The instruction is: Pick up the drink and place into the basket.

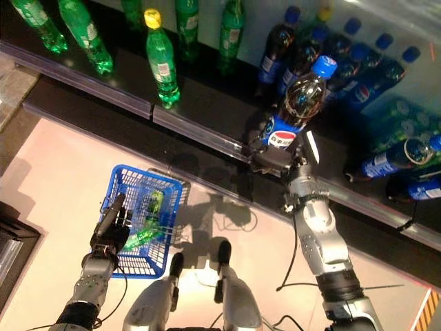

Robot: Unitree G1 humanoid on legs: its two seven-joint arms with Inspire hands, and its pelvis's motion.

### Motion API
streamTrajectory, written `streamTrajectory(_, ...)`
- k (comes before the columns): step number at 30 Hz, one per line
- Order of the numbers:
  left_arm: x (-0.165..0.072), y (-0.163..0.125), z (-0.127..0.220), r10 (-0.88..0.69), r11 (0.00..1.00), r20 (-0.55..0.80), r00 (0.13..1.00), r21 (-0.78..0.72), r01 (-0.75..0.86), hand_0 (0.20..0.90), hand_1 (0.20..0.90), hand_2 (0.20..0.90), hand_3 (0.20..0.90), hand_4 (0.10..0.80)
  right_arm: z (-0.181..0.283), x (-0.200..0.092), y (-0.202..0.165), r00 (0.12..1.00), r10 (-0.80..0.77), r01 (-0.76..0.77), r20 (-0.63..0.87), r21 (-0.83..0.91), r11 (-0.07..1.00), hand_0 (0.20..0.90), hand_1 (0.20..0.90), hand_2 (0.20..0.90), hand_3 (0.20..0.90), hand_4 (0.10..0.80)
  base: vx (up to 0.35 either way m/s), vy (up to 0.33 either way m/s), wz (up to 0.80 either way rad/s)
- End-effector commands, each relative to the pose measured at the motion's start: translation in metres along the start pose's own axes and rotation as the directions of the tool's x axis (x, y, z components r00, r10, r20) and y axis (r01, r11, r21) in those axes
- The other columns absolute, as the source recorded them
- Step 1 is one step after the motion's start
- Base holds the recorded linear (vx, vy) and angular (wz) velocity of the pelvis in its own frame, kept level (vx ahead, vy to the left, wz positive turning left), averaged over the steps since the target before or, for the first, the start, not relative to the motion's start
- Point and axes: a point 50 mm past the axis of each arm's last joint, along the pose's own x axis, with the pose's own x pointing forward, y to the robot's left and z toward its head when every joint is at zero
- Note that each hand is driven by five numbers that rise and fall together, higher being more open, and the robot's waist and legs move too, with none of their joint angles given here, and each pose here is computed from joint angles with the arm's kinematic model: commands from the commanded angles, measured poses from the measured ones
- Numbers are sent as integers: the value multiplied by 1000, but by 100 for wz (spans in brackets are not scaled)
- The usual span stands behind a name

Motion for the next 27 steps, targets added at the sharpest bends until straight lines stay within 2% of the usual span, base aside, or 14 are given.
streamTrajectory(1, -10, -50, 36, -312, 947, 141, 940, 124, 296, 300, 300, 300, 200, 100, 31, -14, 5, 977, 112, -111, 182, -13, 994, 300, 300, 300, 200, 100, 36, 87, 3)
streamTrajectory(7, -8, -55, 30, -338, 933, 78, 938, 162, 322, 300, 300, 300, 200, 100, 2, -18, 21, 976, 217, -209, 33, -165, 964, 300, 300, 300, 200, 100, 19, 106, 8)
streamTrajectory(12, -8, -65, 26, -397, 891, 2, 918, 239, 385, 300, 300, 300, 200, 100, -15, -19, 33, 956, 282, -291, -76, -203, 935, 300, 300, 300, 200, 100, -12, 105, 10)
streamTrajectory(19, -10, -83, 28, -491, 779, -107, 864, 391, 491, 300, 300, 300, 200, 100, -31, -20, 41, 920, 340, -377, -193, -208, 902, 300, 300, 300, 200, 100, -61, 135, 14)
streamTrajectory(27, -15, -101, 20, -554, 703, -191, 810, 415, 578, 300, 300, 300, 200, 100, -46, -26, 43, 911, 330, -380, -248, -193, 905, 300, 300, 300, 200, 100, -20, 113, 24)
